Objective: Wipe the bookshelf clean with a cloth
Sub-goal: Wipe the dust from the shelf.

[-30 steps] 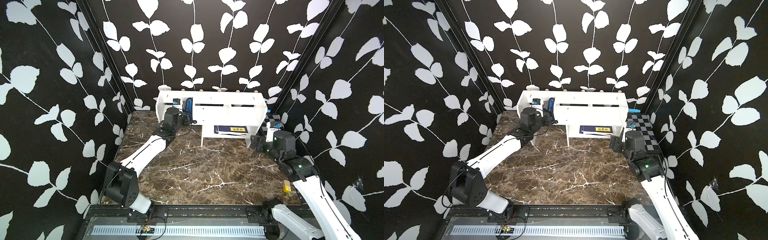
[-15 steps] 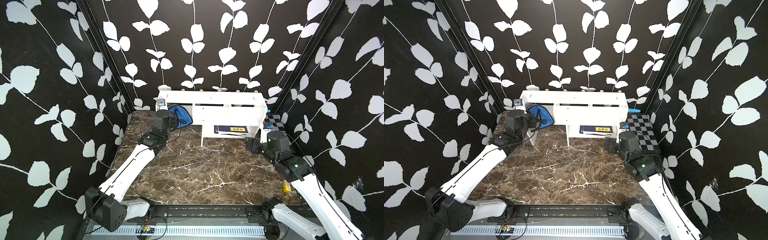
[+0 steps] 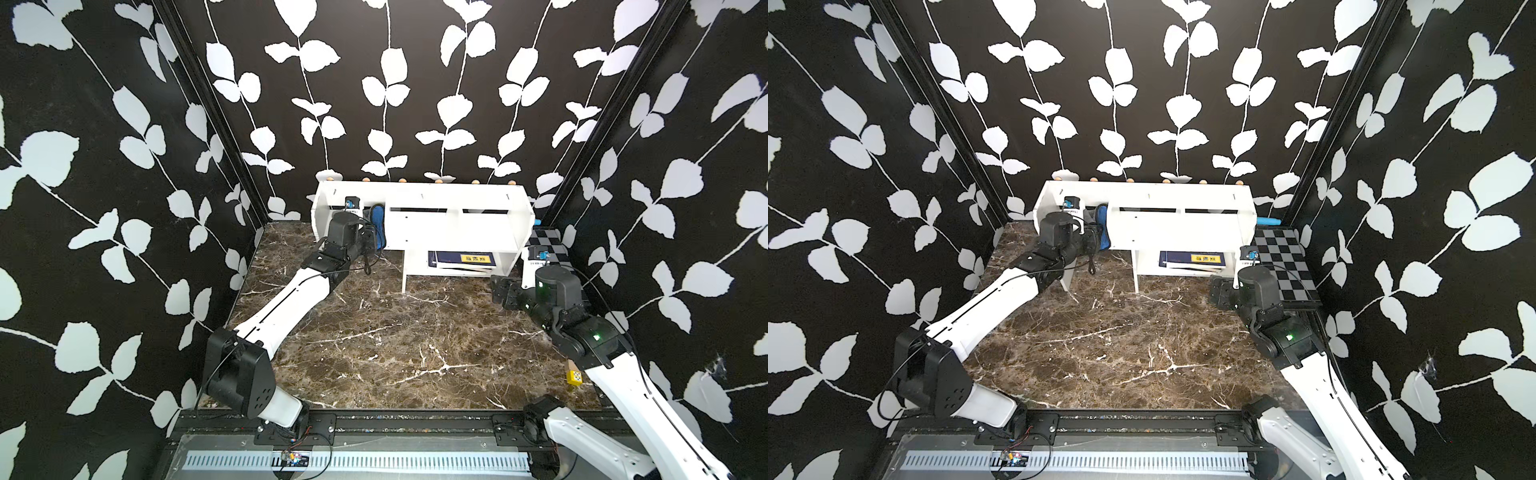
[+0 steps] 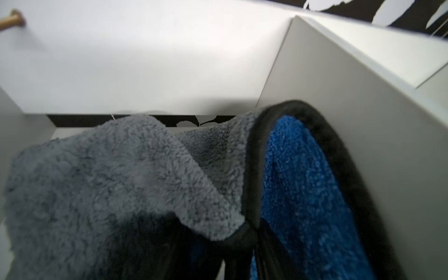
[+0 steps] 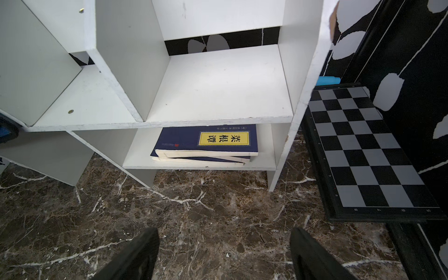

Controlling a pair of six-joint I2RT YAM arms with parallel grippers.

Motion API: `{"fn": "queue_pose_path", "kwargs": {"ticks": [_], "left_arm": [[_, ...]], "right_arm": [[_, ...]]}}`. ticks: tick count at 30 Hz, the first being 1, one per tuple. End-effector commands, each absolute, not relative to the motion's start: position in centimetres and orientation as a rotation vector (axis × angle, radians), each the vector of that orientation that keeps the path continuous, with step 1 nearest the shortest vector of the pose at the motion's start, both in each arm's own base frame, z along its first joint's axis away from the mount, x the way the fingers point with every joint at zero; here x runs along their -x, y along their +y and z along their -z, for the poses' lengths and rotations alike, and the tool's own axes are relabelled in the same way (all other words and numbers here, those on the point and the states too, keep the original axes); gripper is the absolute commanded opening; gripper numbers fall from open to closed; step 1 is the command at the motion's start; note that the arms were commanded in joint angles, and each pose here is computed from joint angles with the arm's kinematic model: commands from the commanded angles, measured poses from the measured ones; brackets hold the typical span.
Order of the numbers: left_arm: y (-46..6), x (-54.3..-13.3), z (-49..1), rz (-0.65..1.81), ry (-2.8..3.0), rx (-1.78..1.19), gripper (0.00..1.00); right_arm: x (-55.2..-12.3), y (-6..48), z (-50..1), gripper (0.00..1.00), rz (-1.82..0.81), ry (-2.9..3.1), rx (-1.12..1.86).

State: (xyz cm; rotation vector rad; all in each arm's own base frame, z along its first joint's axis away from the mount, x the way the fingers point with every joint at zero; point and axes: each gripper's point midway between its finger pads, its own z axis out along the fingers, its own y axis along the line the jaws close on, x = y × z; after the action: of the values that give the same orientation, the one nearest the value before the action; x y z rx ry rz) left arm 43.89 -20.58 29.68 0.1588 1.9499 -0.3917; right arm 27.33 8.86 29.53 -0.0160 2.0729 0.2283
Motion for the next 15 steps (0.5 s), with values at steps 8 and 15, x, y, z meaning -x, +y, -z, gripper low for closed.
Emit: {"fn": "queue_pose_path", "kwargs": {"ticks": [8, 15], "left_arm": [[-20.0, -44.3, -31.0, 0.324, 1.971, -0.168, 0.00], [-17.1, -46.2, -35.0, 0.150, 1.881, -0.074, 0.00]], "right_arm": [[-27.0, 8.6, -30.6, 0.86, -0.232, 2.032, 0.003], [-26.8, 8.6, -30.3, 0.86, -0.242, 2.036, -0.003]]}}
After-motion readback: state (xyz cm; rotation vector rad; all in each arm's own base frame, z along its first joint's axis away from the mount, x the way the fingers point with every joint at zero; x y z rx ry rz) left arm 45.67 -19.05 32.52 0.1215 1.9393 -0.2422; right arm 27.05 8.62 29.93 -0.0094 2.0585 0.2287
